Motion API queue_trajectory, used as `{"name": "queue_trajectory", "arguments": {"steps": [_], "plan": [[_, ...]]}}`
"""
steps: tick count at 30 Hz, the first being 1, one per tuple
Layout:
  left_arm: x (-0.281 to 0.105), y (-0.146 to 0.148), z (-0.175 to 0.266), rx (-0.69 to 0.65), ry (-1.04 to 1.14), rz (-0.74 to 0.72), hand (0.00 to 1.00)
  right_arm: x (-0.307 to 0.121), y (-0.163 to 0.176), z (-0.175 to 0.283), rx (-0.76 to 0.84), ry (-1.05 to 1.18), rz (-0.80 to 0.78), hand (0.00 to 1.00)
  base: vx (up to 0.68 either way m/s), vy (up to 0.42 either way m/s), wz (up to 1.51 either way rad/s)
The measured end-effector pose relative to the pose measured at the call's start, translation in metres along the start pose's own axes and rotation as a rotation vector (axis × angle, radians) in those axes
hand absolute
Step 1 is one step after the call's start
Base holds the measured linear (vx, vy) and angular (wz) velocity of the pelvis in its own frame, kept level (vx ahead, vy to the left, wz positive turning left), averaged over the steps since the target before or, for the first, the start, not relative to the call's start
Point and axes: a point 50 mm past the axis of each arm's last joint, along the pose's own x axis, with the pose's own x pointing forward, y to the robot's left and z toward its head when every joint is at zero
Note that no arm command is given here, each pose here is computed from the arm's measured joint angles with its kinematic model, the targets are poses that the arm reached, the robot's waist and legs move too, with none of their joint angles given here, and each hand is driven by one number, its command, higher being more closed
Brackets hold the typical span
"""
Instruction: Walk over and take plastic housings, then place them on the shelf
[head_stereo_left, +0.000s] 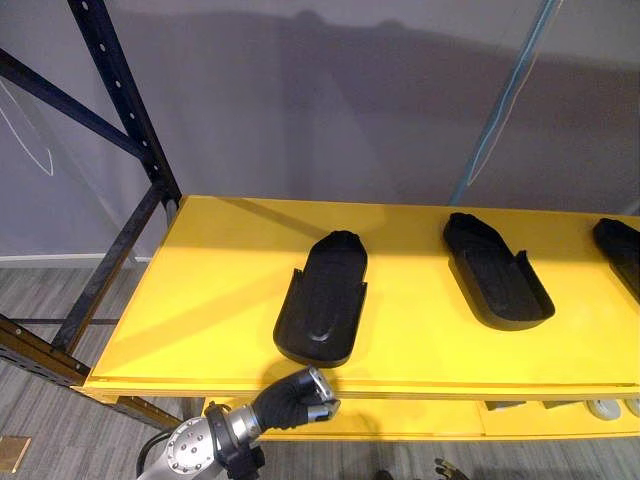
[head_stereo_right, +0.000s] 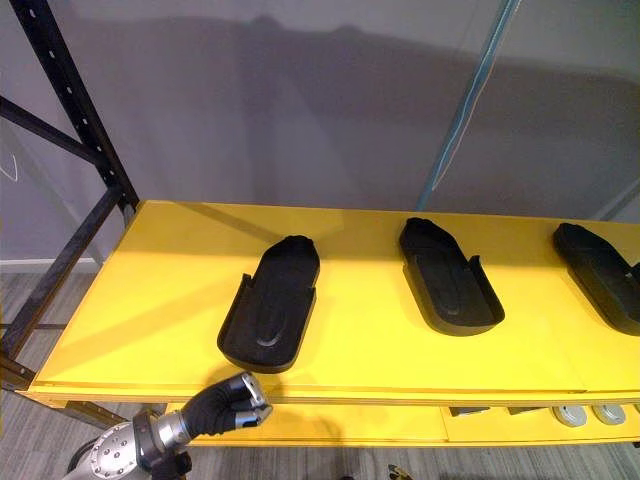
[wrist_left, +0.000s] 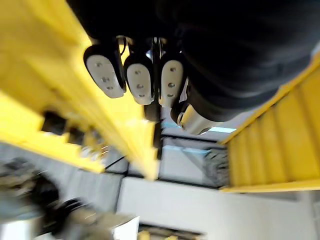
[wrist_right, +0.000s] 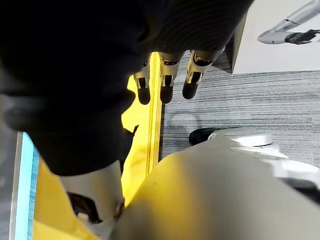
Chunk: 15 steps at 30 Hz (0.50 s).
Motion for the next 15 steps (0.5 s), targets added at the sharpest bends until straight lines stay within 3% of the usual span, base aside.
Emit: {"name": "queue_trajectory", "arguments": {"steps": [8, 15], "plan": [[-0.001, -0.002, -0.020, 0.127, 0.138, -0.006, 1.00, 0.000, 0.001, 0.001, -0.008, -0.002, 0.003, 0.00, -0.02, 0.011, -0.04], [0.028, 0.001, -0.017, 0.252, 0.069, 0.168, 1.00, 0.000, 0.000, -0.002, -0.001, 0.011, 0.002, 0.00, 0.00, 0.000, 0.00]]}}
